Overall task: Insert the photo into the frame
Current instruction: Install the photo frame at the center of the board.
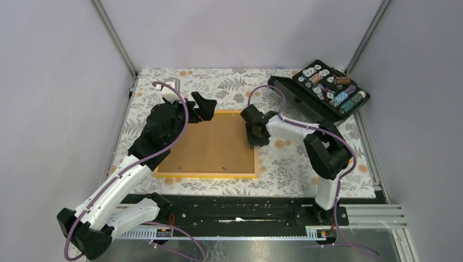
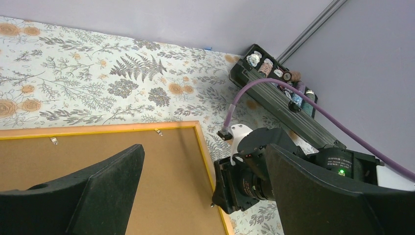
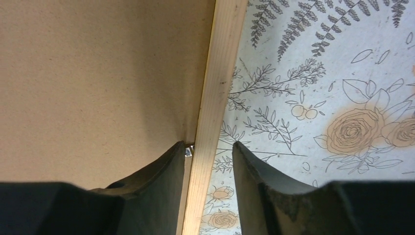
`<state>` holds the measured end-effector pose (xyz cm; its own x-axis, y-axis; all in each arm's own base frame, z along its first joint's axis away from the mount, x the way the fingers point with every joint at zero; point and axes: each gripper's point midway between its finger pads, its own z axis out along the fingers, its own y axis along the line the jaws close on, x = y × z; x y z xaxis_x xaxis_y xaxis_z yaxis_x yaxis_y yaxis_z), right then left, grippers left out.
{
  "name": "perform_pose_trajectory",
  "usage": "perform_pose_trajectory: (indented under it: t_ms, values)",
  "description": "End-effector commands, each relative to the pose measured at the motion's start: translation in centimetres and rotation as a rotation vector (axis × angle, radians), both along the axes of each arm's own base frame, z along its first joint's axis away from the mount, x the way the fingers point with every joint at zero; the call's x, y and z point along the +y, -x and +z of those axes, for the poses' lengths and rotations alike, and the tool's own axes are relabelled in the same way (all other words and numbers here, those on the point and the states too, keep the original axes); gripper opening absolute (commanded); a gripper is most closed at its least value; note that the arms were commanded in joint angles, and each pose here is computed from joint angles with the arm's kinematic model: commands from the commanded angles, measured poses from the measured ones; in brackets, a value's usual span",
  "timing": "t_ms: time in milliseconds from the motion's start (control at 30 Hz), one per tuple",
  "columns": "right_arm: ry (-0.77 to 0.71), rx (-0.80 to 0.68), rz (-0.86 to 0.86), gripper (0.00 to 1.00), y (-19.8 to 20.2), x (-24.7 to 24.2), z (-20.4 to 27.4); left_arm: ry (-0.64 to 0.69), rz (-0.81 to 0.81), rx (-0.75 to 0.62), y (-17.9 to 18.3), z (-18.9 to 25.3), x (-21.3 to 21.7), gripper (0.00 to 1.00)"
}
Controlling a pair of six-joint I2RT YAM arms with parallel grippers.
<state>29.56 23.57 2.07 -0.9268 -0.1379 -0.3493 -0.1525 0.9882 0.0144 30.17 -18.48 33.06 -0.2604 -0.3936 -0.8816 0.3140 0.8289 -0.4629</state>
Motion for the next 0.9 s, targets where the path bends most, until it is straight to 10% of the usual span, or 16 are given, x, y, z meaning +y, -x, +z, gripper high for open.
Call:
perform_pose_trajectory:
  t_ms: [0, 400, 633, 867]
  values:
    - [-0.002, -0.002, 0.006, 0.43, 0.1, 0.3, -0.4, 0.028, -0.004, -0.039, -0.2, 1.2, -0.1, 0.98]
    - [-0.025, -0.02, 0.008, 0.35, 0.5, 0.2, 1.4, 0.03, -0.008, -0.034, -0.2, 1.1, -0.3, 0.98]
    - [-0.022, -0.014, 0.067, 0.66, 2.2, 0.9, 2.3, 0.03, -0.008, -0.036, -0.2, 1.1, -0.3, 0.98]
    - [0.023, 0.035, 0.067, 0.54, 4.7, -0.1, 0.1, 0.033, -0.011, -0.035, -0.2, 1.2, -0.3, 0.98]
